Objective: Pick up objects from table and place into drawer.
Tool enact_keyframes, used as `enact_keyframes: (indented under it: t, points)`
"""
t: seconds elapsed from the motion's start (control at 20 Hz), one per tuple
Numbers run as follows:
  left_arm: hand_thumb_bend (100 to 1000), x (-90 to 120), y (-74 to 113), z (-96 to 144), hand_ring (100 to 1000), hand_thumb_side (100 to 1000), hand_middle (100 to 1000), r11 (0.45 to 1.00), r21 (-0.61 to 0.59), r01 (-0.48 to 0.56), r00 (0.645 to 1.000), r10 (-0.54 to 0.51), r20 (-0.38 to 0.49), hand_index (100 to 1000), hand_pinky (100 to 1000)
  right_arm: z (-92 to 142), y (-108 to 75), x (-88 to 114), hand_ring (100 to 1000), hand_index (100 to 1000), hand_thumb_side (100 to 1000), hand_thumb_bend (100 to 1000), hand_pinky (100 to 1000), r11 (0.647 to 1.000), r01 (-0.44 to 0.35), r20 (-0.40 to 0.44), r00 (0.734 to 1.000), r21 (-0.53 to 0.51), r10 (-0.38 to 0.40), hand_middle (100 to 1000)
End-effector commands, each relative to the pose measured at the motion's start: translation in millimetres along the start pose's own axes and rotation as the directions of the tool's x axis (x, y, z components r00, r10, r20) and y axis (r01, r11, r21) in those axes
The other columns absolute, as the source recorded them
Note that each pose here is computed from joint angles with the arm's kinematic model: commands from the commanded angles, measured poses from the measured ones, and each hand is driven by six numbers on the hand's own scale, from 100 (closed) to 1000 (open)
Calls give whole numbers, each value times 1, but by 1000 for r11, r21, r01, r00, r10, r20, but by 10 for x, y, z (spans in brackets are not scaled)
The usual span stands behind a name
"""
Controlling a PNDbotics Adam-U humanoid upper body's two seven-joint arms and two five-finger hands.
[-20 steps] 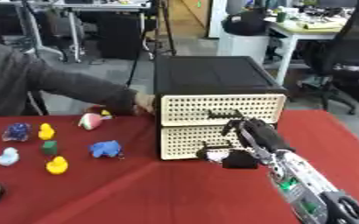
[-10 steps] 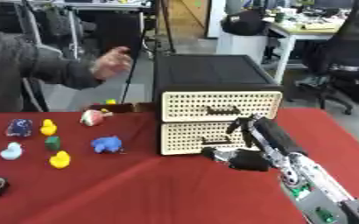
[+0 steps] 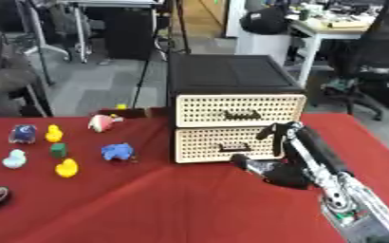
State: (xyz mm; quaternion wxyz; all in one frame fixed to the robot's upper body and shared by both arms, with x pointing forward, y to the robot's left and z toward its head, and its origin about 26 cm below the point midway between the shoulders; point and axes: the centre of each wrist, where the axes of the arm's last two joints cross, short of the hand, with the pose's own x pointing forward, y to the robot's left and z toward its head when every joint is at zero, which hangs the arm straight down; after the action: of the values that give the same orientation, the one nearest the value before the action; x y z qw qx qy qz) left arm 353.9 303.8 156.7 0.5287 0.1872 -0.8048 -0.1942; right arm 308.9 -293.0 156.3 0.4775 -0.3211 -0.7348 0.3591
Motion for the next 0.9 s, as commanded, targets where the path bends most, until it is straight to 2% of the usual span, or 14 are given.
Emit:
enact_keyframes:
  t: [0.05,0.3,0.55,0.9]
  points:
    - [628,35,95,-13,473,731,503,1000,8,10,999,-11,47,615,471,10,-154,68,253,684,764,716,121,999,17,45,999,-39,-15,408]
    - [624,-29,93,34,491,767,527,1000,8,1,998,-1,68,618,482,63,-160,111,328,700,767,713,181,998,52,63,997,-47,-49,477]
    - [613,-85,84,72,493,796,531,1000,1,-5,998,5,69,619,485,97,-144,137,385,715,766,712,202,995,77,66,995,-58,-73,517]
    - [634,-125,70,105,497,819,538,1000,-12,-19,997,20,76,625,488,121,-151,177,403,752,769,706,213,990,110,76,992,-88,-104,533]
